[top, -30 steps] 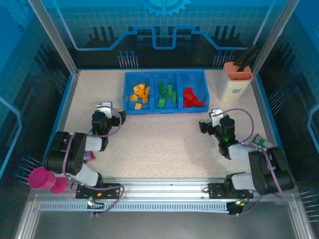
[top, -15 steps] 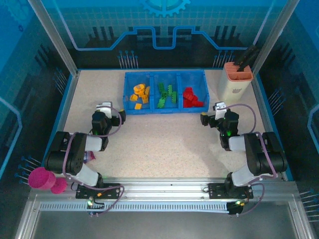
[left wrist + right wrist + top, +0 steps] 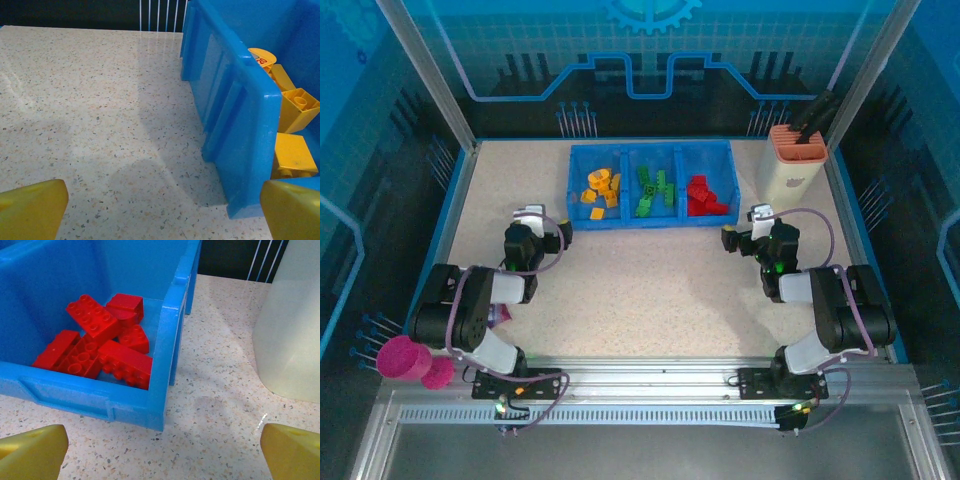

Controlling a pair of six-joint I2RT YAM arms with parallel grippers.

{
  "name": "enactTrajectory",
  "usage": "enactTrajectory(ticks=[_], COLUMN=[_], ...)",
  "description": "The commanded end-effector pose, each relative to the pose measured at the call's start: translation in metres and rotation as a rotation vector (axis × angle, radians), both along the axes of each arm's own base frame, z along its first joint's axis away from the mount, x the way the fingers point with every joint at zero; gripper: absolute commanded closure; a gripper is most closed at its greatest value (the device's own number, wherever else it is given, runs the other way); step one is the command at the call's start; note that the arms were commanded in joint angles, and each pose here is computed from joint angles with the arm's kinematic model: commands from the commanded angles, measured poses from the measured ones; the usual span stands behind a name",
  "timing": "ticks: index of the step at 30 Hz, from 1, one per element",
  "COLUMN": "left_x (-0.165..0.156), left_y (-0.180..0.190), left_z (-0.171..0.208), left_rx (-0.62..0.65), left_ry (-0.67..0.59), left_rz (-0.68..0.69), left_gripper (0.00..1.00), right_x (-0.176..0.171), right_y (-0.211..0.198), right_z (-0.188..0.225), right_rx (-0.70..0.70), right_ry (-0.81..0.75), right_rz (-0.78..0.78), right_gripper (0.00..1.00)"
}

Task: Sort the legos into containers by color
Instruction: Reset both arms

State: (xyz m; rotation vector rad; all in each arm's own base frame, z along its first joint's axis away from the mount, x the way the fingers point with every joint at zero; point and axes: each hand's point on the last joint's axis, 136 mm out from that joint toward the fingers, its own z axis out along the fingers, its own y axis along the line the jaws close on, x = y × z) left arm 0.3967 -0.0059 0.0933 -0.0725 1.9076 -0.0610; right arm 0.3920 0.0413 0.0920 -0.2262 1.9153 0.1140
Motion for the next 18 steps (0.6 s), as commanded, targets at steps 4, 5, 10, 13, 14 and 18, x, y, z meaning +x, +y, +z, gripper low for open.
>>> enactTrajectory(ticks=[4,5,10,13,14,18], left_x=[0.0023,0.0022,0.0022,0.0022,0.0022,0.0022], left_y=[0.0004,0.0,0.0001,0.0004,0.0005,0.0003], left_z=[0.0023,0.0024,0.0025,0.0023,0.0022,0.0022], left_rx=[-0.003,-0.003,-0.003,-0.003,-0.003,-0.003], left_ry=[-0.006,-0.006,-0.007,-0.006,-0.006,-0.006], left_rz=[-0.013,-0.013,-0.013,-0.012,-0.012,-0.013], left_gripper=[0.01,0.01,0.01,0.01,0.01,0.01], right_x=[0.0053,0.0055,0.0055,0.0058,0.0066,0.0054], right_y=[-0.0026,-0.0025,-0.0026,0.0005,0.0008,-0.0011], right_z=[0.007,0.0073,0.0072,0.0065,0.0054,0.0064], right_rx=[0.015,0.014,0.014,-0.006,-0.011,-0.006], right_ry=[-0.022,-0.023,-0.022,-0.02,-0.015,-0.023], right_rz=[-0.007,-0.007,-0.007,-0.006,-0.011,-0.016], right_gripper=[0.0,0.0,0.0,0.0,0.0,0.0])
